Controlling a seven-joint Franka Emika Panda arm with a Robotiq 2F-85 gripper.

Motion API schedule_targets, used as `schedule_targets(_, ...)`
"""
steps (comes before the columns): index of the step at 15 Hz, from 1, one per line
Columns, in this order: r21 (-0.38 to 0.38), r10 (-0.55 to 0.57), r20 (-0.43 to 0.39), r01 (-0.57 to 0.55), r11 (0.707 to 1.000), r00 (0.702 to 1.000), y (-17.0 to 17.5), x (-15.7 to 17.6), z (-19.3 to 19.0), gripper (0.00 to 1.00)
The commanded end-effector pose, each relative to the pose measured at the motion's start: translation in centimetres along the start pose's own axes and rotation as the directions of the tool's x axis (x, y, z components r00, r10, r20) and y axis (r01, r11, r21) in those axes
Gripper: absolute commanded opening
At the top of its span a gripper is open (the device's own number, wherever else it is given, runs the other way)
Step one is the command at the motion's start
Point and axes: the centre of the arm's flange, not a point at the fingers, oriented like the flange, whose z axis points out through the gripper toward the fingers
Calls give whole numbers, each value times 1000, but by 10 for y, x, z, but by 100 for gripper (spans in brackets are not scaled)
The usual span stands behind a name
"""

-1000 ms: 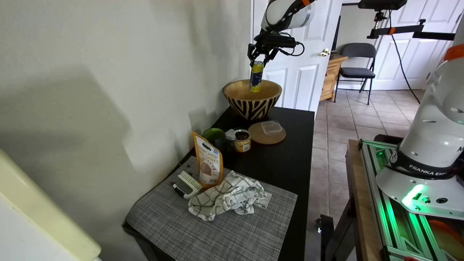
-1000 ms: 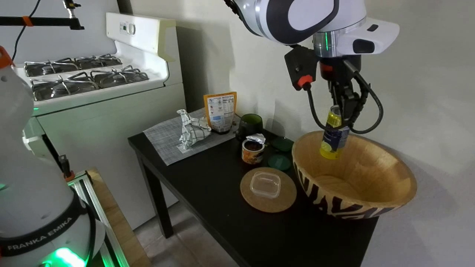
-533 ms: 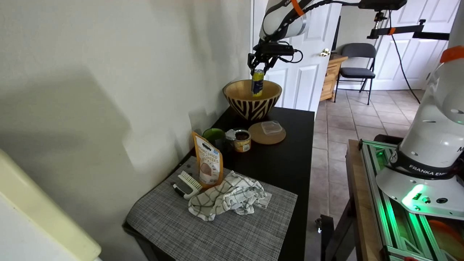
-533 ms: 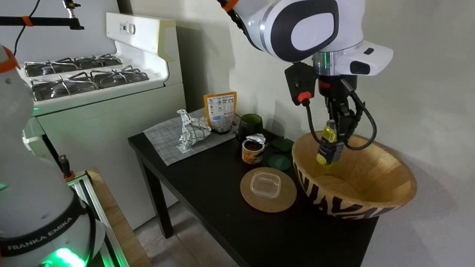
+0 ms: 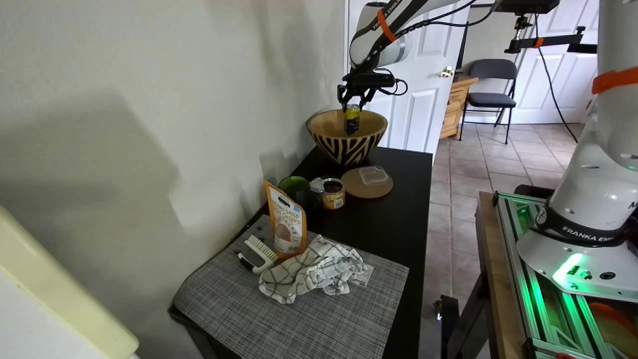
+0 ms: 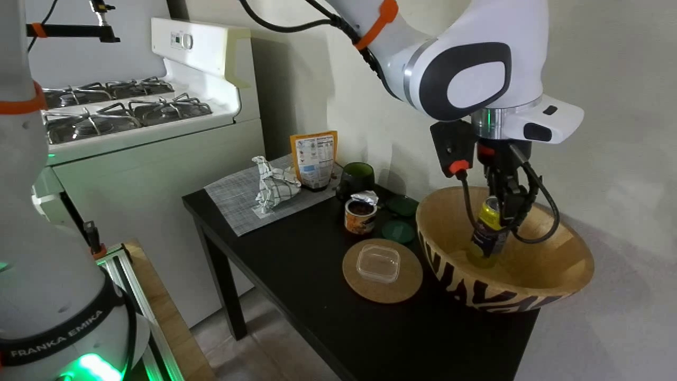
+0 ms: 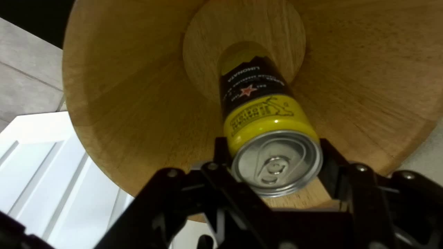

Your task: Put the can in the brown bowl

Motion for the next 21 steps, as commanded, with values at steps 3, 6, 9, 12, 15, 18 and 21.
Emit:
schedule_targets(3, -7, 35, 14, -35, 999, 999, -17, 28, 32, 38)
schedule_targets(6, -23, 39, 30, -39, 999, 999, -17, 28, 45, 38)
schedule_targets(9, -26, 43, 48, -42, 999, 998, -16, 22, 52, 38)
schedule_targets(12, -24, 46, 51, -45, 999, 998, -15, 15, 52, 38)
schedule_targets(15, -22, 51, 40, -50, 998, 998, -12, 10, 48, 38)
schedule_targets(18, -23, 60, 45, -59, 998, 997, -10, 5, 50, 38)
schedule_targets(21, -29, 63, 44, -62, 998, 997, -10, -2, 54, 38)
